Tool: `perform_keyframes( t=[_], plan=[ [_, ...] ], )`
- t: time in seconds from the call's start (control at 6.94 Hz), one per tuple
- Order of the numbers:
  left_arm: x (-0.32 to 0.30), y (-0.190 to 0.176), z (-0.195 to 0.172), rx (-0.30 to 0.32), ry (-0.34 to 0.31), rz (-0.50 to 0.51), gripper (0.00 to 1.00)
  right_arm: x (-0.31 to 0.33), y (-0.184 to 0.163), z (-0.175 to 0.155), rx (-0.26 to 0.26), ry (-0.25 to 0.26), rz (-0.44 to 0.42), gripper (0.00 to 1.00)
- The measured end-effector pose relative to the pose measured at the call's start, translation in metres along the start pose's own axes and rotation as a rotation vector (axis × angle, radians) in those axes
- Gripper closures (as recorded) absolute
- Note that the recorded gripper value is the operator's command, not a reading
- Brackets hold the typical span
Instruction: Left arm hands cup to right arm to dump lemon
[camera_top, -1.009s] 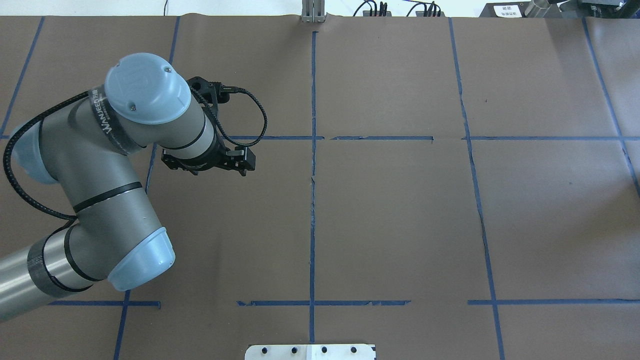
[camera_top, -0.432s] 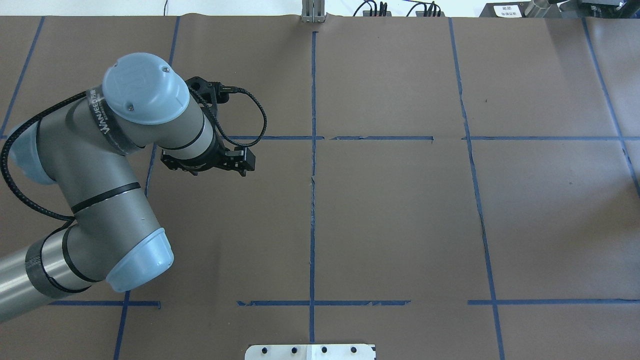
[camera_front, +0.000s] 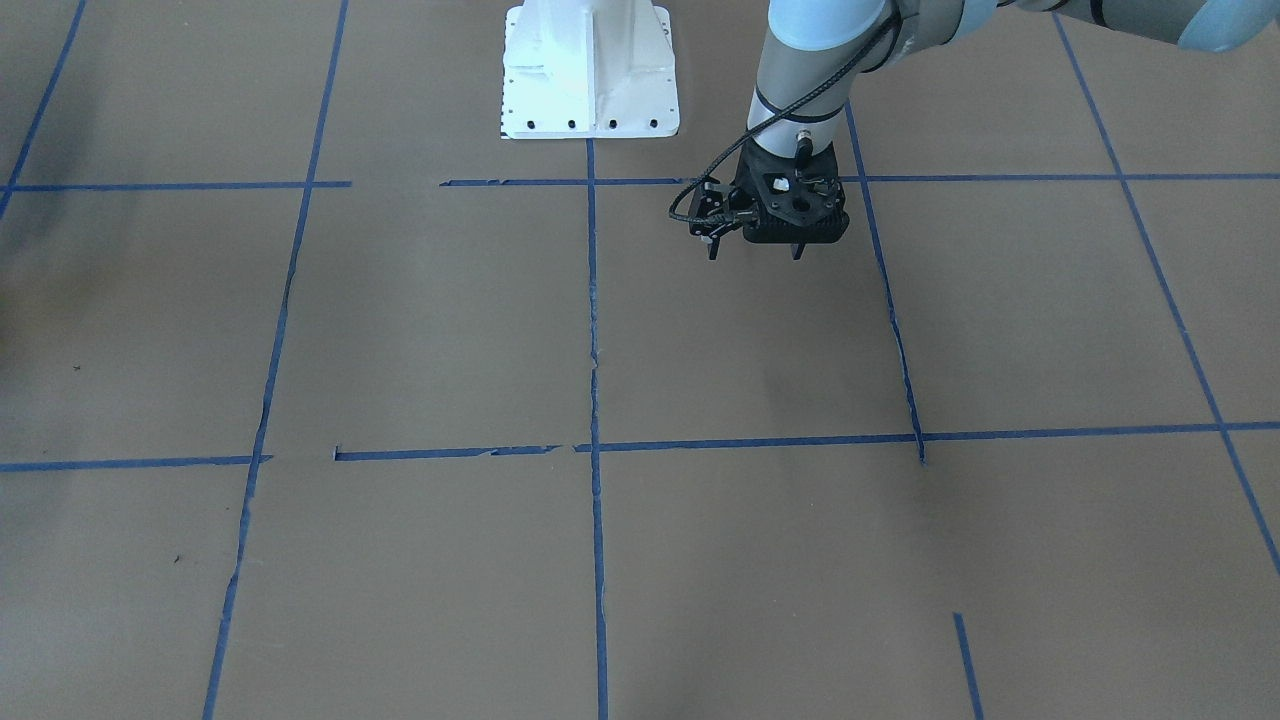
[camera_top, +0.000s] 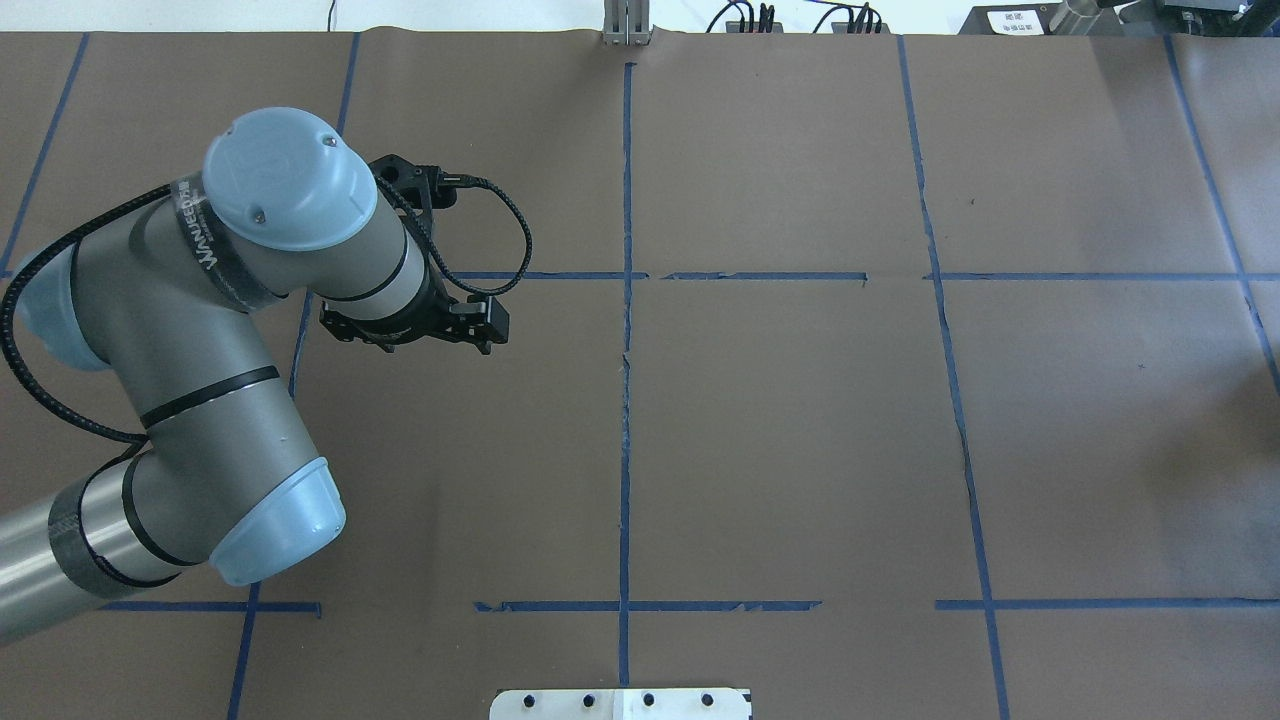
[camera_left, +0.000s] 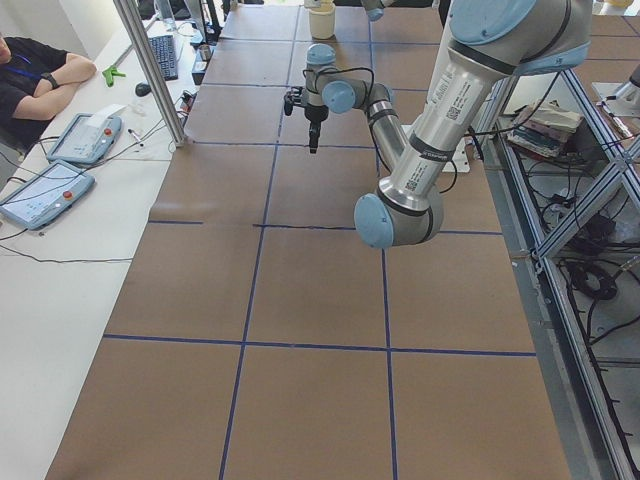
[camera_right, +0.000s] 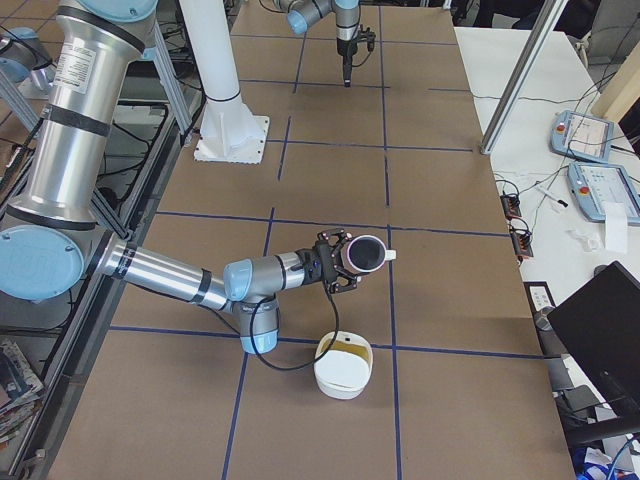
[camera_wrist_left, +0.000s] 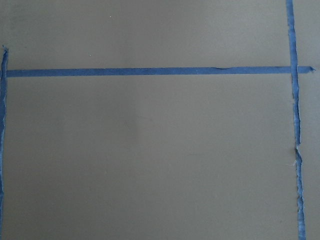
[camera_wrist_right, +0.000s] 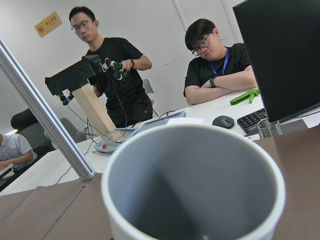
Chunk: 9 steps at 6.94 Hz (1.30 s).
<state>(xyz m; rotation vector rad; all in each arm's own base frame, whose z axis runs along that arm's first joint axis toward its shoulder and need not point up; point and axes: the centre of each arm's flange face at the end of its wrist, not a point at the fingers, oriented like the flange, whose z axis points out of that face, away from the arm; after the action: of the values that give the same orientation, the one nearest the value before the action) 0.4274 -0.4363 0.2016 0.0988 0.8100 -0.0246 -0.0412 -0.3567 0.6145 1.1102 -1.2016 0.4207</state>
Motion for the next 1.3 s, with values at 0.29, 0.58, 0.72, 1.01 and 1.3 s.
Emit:
perform_keyframes(
  t=[0.29,0.58,0.72,1.01,1.3],
  plan=[
    [0.003,0.004,0.002,-0.008,0.003,0.004,0.0,-0.035,-0.007,0.054,-0.082,0.034,-0.184,0.74],
    [0.01,0.011,0.006,-0.025,0.01,0.022,0.0,-0.081,0.017,0.13,-0.2,0.003,-0.334,0.74],
    [0.013,0.015,0.006,-0.041,0.022,0.03,0.0,-0.113,0.034,0.172,-0.26,-0.017,-0.389,0.74],
    [0.019,0.019,0.004,-0.084,0.086,0.039,0.0,-0.198,0.078,0.264,-0.35,-0.058,-0.471,0.74],
    [0.013,0.007,0.004,-0.093,0.097,-0.073,0.0,-0.29,0.138,0.317,-0.359,-0.056,-0.54,0.75]
  ],
)
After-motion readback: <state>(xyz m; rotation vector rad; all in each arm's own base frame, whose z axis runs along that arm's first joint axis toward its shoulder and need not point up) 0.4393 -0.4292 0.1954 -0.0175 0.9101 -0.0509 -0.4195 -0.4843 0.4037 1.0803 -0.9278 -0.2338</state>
